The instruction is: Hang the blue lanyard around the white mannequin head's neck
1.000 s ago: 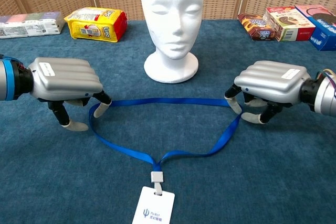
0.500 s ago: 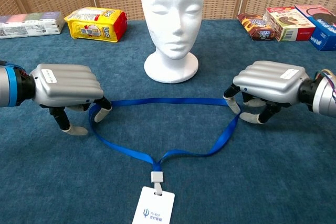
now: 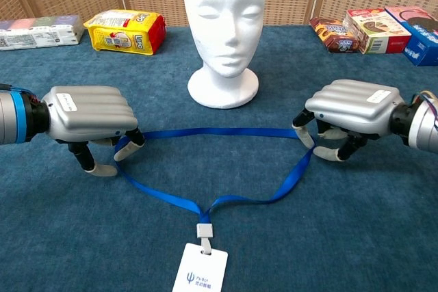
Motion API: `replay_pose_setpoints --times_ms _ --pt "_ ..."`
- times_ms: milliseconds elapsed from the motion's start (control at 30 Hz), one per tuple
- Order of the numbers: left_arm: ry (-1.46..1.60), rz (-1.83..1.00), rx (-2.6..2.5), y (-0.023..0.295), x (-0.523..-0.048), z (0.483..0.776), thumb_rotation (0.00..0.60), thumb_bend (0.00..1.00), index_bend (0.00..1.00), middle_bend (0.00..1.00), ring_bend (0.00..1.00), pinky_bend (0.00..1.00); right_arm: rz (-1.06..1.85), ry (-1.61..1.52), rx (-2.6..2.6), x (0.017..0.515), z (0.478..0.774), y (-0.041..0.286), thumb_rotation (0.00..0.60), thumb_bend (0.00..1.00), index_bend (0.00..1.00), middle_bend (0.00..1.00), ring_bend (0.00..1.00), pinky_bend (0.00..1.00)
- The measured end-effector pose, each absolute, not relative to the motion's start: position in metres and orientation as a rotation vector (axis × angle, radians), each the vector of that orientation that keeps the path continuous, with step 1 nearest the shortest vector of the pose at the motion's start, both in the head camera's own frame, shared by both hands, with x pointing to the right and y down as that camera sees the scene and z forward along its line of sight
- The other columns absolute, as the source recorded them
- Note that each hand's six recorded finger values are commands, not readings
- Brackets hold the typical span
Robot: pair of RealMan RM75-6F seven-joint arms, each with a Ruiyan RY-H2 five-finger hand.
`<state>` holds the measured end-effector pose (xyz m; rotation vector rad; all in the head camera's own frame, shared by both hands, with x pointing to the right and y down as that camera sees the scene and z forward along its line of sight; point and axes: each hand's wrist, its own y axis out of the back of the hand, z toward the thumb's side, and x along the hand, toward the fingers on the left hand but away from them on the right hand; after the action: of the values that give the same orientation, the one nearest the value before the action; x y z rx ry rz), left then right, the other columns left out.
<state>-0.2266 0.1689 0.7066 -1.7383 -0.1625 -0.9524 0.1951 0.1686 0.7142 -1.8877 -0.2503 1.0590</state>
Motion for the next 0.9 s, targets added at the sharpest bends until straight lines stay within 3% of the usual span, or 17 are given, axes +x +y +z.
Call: replay_pose_setpoints --times_ms 333,900 --pt "-0.157 -0.962 -1.728 0.1682 -0.2248 0.7086 0.488 0.33 0.58 1.00 1.00 1.00 1.062 -0.253 -1.890 0.1964 0.7155 0.1687 0.600 0.48 0.60 1.00 1.00 1.00" --pt "-0.176 -0.984 -1.724 0.1691 -0.2236 0.7133 0.552 0.37 0.67 1.00 1.00 1.00 1.066 -0.268 -1.899 0.1949 0.7166 0.1675 0.600 0.48 0.62 1.00 1.00 1.00"
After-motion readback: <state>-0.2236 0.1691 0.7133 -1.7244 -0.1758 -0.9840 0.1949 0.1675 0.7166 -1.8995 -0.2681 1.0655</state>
